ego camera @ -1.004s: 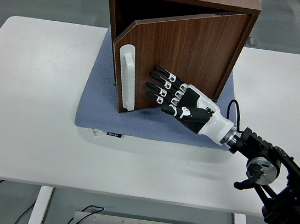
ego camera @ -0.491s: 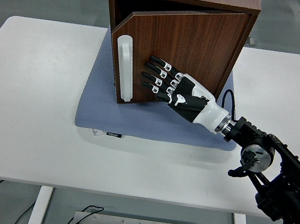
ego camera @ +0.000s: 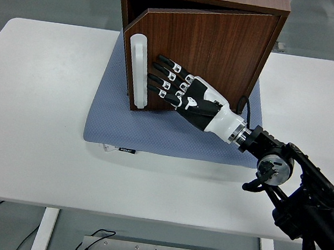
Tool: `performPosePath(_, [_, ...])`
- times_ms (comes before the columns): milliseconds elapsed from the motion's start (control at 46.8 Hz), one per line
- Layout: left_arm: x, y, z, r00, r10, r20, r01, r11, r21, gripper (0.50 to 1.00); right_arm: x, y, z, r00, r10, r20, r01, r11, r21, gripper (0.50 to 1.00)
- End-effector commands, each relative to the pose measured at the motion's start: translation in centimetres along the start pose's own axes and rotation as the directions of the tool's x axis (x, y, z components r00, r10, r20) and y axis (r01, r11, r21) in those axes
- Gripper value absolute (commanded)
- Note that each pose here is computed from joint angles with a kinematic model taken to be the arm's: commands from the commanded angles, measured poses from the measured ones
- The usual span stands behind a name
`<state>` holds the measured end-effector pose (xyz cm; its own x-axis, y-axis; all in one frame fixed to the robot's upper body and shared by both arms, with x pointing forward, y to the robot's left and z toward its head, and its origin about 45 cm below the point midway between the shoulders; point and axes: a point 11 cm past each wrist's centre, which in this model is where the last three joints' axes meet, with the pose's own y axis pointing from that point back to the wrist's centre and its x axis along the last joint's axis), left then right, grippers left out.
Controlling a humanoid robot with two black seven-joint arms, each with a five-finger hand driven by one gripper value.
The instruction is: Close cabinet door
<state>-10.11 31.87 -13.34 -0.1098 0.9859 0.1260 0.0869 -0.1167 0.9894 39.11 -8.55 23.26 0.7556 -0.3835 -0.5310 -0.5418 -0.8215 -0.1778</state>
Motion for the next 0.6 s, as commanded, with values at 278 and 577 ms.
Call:
performPosePath(278, [0.0, 0.0, 0.0, 1.000, -0.001, 0.000, 0.001, 1.000, 0.000, 1.000, 1.1, -0.4, -1.3, 1.000, 0.028, 0.001, -0.028, 0.999, 0.016, 1.000])
performPosePath(577, [0.0, 0.0, 0.0, 1.000, 0.001, 0.000, -0.001, 1.000, 0.000, 1.000, 1.5, -1.1, -3.4, 0.999, 0.034, 0.019, -0.036, 0.997, 0.067, 1.000])
